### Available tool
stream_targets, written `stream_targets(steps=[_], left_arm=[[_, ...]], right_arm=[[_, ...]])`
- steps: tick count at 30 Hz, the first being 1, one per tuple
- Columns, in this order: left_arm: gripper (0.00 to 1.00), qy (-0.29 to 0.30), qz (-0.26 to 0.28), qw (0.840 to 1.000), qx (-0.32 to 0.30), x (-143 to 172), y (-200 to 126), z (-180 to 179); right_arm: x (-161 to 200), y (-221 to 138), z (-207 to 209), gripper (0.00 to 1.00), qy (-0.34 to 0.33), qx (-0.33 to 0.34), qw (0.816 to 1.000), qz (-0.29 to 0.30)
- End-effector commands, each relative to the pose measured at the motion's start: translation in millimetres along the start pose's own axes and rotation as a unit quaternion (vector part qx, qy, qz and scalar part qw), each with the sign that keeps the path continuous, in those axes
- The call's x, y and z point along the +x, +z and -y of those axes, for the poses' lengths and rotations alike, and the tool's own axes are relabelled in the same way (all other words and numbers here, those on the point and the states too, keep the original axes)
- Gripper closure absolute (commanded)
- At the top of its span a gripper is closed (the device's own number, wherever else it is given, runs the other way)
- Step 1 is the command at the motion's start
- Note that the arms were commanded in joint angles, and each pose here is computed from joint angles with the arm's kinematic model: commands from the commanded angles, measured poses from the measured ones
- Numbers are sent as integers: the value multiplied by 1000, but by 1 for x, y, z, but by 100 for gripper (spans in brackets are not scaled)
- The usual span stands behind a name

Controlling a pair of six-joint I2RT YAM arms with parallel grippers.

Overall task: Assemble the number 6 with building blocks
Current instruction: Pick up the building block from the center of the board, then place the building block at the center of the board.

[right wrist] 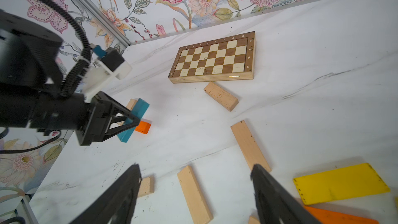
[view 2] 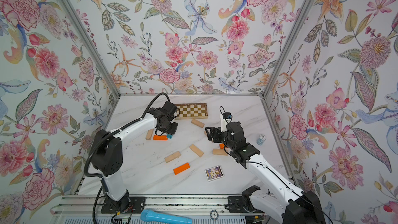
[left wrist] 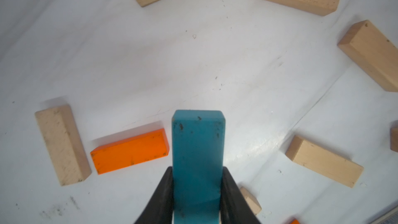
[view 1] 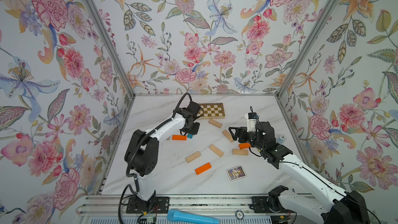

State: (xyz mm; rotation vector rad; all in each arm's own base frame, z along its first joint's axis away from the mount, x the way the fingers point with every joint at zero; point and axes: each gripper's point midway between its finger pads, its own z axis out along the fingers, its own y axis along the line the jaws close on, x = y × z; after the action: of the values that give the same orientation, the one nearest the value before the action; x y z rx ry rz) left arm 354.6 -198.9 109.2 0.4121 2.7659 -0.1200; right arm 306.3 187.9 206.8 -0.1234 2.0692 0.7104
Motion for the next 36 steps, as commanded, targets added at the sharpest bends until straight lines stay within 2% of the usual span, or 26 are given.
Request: stream_targets(steps=[1,5,9,14,16,20,29,36], left_arm=[[78,-43,-35,998,-9,45,-1,-23],[78,-75,-53,996,-17,81,0,-42],[79,-100,-41,994,-18,93,-6,-51],[79,-109,-56,992,-27,111,1,-64],[79,-111,-64,991,-49,117,3,-76],[79,-104,-78,989,-76,123,5,-92],[78,-118,-93,984,-95,126,13,-117],[78,-138,-115,980,-85,133,33,-124]], right_arm=[[4,2,-5,18,-8,-4,1000,5],[13,10,-20,18,-19,-19,1000,-7],[17,14,-28,18,-26,-25,999,-14],[21,16,-33,18,-29,-30,999,-19],[21,16,-35,18,-32,-33,999,-19],[21,16,-39,18,-34,-37,999,-16],[18,16,-41,18,-44,-39,998,-9],[20,20,-40,18,-52,-36,998,-8]])
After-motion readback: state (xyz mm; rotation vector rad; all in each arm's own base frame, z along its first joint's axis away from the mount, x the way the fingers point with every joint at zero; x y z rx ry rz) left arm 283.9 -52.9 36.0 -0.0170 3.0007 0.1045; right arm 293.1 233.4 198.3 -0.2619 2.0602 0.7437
